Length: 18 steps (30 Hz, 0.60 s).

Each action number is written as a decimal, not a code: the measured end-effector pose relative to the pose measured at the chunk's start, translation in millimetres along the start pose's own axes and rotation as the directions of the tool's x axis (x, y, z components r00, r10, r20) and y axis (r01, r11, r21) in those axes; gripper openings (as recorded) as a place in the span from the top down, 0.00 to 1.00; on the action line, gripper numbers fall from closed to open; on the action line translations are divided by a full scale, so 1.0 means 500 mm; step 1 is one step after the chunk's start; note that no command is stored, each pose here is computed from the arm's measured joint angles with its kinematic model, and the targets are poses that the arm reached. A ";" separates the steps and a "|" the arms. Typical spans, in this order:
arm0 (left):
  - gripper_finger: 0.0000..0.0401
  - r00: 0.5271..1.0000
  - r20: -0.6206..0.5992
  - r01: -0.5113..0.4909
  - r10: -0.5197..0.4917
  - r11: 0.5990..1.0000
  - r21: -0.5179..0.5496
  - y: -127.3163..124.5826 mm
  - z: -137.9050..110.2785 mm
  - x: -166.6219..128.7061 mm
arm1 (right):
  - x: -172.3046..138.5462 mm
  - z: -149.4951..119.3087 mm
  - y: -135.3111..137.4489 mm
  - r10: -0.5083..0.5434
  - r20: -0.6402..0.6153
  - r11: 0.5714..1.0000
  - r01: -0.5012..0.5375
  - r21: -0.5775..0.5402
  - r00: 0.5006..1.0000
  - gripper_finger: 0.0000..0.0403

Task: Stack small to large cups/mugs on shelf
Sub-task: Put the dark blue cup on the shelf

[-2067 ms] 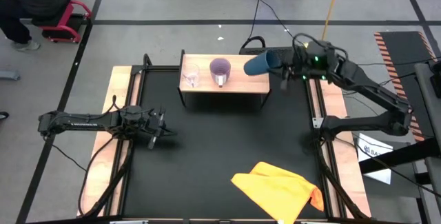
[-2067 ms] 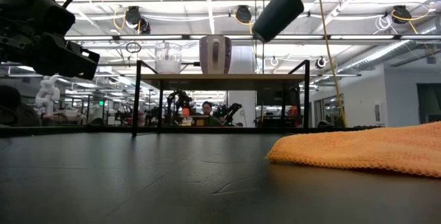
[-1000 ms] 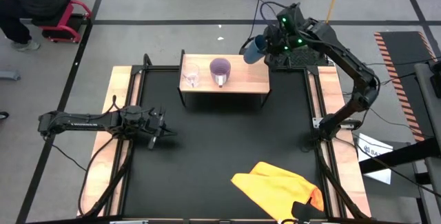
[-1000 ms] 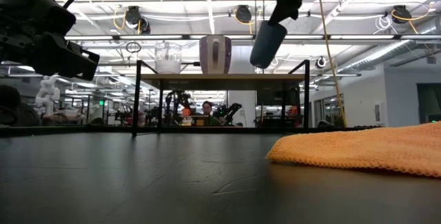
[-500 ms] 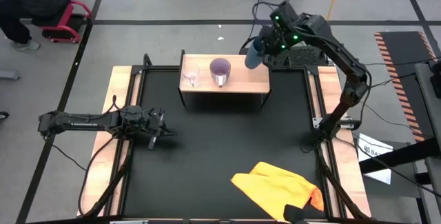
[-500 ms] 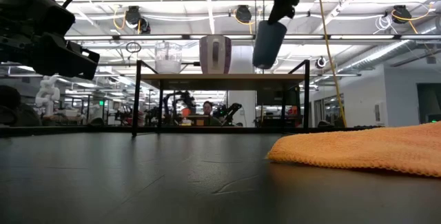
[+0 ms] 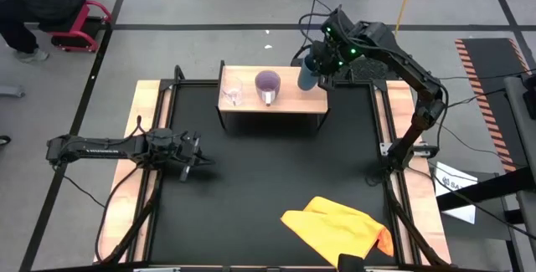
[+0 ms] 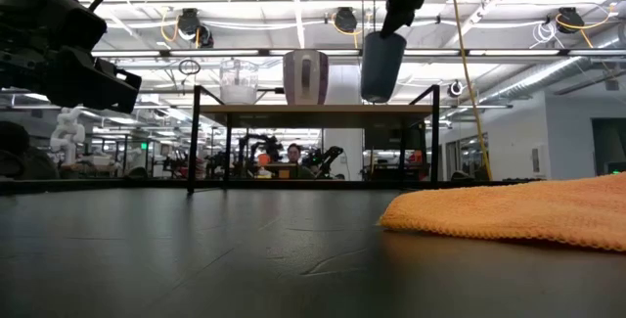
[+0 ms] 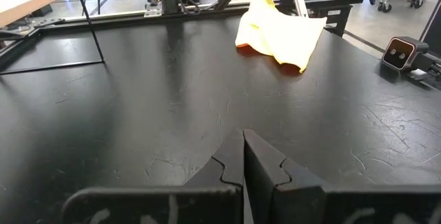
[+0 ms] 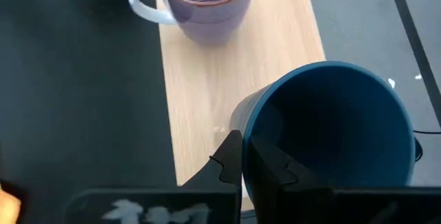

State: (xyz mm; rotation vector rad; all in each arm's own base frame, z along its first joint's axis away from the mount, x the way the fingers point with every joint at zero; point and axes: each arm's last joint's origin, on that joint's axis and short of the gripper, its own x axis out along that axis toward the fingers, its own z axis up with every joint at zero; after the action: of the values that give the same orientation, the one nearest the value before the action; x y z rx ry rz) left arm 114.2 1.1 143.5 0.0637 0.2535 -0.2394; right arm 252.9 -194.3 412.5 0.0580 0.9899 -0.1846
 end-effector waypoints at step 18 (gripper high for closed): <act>0.99 1.000 0.000 0.000 0.000 1.000 -0.009 0.000 0.000 0.000 | 0.010 0.009 0.044 0.055 -0.037 0.996 -0.057 -0.067 0.998 1.00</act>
State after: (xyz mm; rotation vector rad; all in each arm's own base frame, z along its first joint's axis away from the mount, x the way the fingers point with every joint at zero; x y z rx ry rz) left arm 114.2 1.1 143.5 0.0550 0.2545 -0.2385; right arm 263.2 -173.8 410.2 0.0267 1.0280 -0.0984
